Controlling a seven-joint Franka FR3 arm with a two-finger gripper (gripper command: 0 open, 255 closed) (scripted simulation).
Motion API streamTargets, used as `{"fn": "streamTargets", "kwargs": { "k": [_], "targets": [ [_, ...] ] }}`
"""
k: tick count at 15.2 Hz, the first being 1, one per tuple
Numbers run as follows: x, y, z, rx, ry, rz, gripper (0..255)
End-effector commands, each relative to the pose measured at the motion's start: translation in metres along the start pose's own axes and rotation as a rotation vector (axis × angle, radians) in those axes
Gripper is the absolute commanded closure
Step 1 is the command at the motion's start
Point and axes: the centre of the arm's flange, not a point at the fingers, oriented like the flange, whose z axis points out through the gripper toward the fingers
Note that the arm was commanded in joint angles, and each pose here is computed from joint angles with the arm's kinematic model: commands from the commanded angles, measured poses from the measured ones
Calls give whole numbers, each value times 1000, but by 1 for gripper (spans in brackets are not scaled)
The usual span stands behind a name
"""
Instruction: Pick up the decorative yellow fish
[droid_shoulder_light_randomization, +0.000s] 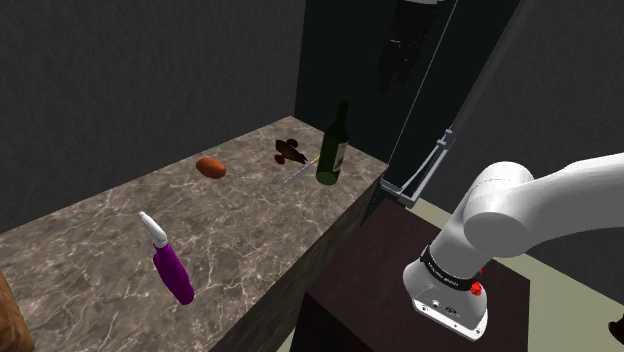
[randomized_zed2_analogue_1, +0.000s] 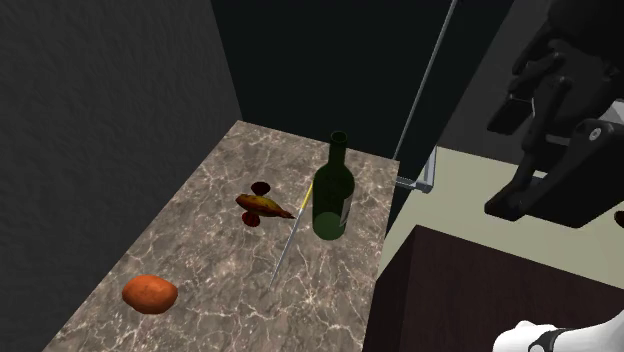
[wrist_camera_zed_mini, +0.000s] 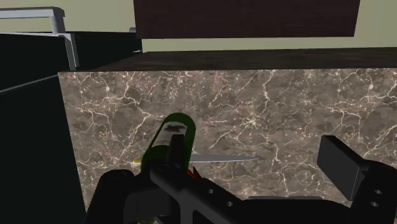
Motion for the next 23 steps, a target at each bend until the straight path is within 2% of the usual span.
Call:
{"fn": "streamTargets", "kwargs": {
  "k": [1,12,23],
  "targets": [
    [0,0,0,0,0,0,0],
    [105,70,89,105,-18,-83,0],
    [214,121,186,209,-36,-166,0]
  ]
}}
